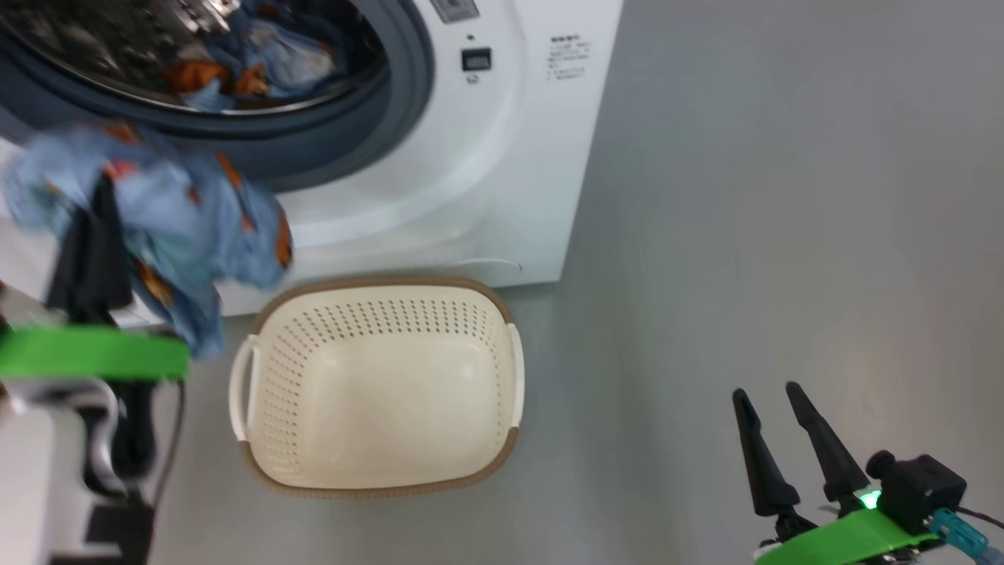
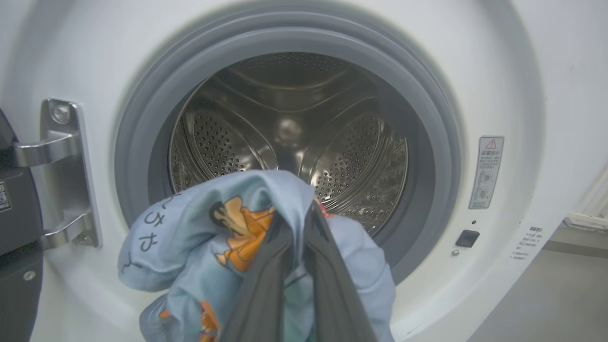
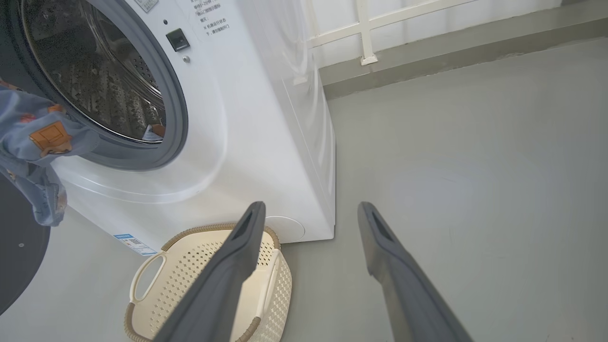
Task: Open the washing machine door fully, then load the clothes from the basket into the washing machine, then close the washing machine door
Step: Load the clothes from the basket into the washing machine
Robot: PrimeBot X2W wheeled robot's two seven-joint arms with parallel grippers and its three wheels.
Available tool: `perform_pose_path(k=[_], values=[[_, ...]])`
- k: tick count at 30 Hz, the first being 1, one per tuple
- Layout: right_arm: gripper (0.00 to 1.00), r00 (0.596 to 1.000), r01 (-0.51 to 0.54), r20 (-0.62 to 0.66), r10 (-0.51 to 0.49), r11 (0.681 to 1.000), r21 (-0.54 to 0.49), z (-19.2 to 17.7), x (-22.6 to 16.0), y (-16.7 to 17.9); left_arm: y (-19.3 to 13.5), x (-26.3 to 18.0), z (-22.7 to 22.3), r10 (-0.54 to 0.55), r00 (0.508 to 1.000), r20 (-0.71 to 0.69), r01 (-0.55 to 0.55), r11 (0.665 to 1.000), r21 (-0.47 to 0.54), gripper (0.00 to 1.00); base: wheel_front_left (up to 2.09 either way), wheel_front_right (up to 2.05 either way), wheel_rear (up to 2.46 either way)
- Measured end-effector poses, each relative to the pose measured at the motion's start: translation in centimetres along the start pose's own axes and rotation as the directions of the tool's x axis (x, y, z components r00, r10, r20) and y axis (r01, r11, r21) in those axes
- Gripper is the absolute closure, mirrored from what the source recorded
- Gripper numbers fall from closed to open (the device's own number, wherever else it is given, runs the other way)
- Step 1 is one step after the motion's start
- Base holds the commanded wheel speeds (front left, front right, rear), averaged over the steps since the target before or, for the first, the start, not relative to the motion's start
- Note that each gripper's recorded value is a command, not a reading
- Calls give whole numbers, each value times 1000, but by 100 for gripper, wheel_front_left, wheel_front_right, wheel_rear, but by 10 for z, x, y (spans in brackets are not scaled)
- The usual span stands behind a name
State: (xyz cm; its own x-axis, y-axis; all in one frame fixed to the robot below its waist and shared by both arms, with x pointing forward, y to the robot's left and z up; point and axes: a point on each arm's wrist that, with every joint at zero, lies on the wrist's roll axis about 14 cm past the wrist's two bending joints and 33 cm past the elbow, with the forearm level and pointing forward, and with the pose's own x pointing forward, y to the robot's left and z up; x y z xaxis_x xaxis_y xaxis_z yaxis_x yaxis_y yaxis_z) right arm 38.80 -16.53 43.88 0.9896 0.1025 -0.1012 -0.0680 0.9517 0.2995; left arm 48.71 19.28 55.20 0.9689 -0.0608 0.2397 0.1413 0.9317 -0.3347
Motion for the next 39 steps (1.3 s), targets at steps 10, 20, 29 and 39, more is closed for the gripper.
perform_pose_path(k=[10, 20, 29, 39], values=[[0, 997, 70, -20, -70, 997, 21, -11, 5, -14, -7, 85, -32, -55, 998, -40, 54, 998, -17, 100, 0, 0, 0], [0, 993, 114, -28, -114, 993, 13, -15, 13, -29, -3, 127, -95, -55, 982, -179, 51, 998, -24, 100, 0, 0, 0], [0, 987, 152, -58, -151, 988, 7, -24, 9, -40, 6, 166, -107, -49, 980, -192, 55, 998, 23, 100, 0, 0, 0], [0, 985, 161, -59, -160, 987, 5, -27, 20, -46, 2, 207, -59, -69, 998, 6, 69, 996, 60, 68, 0, 0, 0]])
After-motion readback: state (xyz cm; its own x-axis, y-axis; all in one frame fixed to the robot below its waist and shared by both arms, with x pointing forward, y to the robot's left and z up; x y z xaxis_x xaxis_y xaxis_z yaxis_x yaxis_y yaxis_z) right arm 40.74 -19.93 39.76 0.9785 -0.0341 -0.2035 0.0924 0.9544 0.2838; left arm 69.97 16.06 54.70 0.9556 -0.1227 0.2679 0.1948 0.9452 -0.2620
